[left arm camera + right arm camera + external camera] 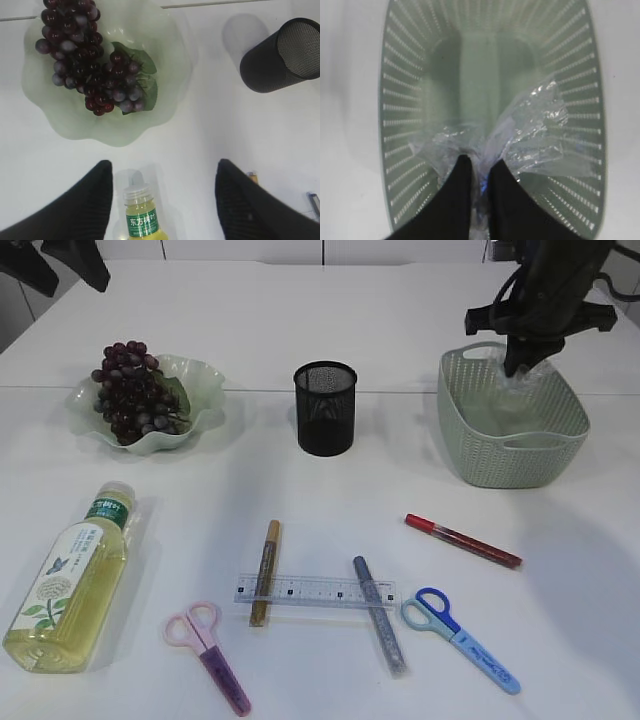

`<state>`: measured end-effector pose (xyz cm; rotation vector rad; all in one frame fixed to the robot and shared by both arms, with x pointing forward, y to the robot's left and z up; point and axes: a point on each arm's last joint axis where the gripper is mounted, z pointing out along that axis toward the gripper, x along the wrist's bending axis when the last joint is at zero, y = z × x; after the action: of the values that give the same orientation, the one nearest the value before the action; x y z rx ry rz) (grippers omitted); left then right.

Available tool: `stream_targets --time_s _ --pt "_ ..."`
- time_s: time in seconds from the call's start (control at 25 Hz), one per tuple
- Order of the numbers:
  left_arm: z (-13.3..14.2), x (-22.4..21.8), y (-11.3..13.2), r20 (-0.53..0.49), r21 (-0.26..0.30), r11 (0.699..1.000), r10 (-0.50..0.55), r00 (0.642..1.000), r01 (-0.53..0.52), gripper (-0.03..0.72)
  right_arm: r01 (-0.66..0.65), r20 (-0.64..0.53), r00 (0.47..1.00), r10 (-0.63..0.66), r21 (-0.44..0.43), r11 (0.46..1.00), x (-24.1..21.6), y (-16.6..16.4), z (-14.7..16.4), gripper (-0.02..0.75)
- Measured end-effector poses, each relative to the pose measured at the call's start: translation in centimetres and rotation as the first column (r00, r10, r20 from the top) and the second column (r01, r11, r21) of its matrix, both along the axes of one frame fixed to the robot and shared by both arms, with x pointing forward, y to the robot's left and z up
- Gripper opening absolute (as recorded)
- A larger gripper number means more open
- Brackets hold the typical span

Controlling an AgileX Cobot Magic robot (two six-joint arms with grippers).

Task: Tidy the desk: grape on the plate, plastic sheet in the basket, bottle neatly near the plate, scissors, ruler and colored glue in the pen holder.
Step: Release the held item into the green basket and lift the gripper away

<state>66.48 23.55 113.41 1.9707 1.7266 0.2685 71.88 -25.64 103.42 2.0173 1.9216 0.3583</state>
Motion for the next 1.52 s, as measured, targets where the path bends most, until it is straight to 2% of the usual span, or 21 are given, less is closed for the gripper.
stream_targets --time_s 0.12,0.24,0.4,0.48,0.64,0.72,0.8,0.84,0.96,1.04,1.52 --pt "0.00 0.00 0.00 0.000 0.000 1.000 0.000 1.000 0.000 0.466 0.021 -0.015 1.000 -0.021 0.014 1.000 0.23 0.08 -0.82 0.059" --pt "0.00 0.00 0.00 0.000 0.000 1.000 0.000 1.000 0.000 0.465 0.036 -0.015 0.999 -0.036 0.021 0.999 0.32 0.10 -1.03 0.116" --pt "0.00 0.00 0.00 0.000 0.000 1.000 0.000 1.000 0.000 0.460 0.037 0.001 0.999 -0.037 0.025 0.999 0.46 0.12 -0.98 0.349" --pt "0.00 0.00 0.00 0.000 0.000 1.000 0.000 1.000 0.000 0.458 0.037 0.005 0.999 -0.037 0.025 0.999 0.49 0.12 -0.96 0.440" --pt "0.00 0.00 0.00 0.000 0.000 1.000 0.000 1.000 0.000 0.458 0.039 0.005 0.999 -0.039 0.026 0.999 0.49 0.12 -0.96 0.477" --pt "0.00 0.00 0.00 0.000 0.000 1.000 0.000 1.000 0.000 0.458 0.041 -0.001 0.999 -0.041 0.026 0.999 0.43 0.12 -0.99 0.466" --pt "0.00 0.00 0.00 0.000 0.000 1.000 0.000 1.000 0.000 0.458 0.043 -0.016 0.999 -0.043 0.024 0.999 0.31 0.10 -1.04 0.411" --pt "0.00 0.00 0.00 0.000 0.000 1.000 0.000 1.000 0.000 0.458 0.044 -0.023 0.999 -0.044 0.023 0.999 0.25 0.09 -1.06 0.347" --pt "0.00 0.00 0.00 0.000 0.000 1.000 0.000 1.000 0.000 0.458 0.043 -0.051 0.998 -0.042 0.020 0.999 0.02 0.08 -1.15 0.090" --pt "0.00 0.00 0.00 0.000 -0.001 1.000 0.001 1.000 -0.001 0.457 0.035 -0.062 0.998 -0.034 0.016 0.999 -0.08 0.07 -1.19 0.015" --pt "0.00 0.00 0.00 0.000 -0.001 1.000 0.001 1.000 -0.001 0.456 0.028 -0.067 0.997 -0.027 0.013 1.000 -0.11 0.00 -1.20 0.015"
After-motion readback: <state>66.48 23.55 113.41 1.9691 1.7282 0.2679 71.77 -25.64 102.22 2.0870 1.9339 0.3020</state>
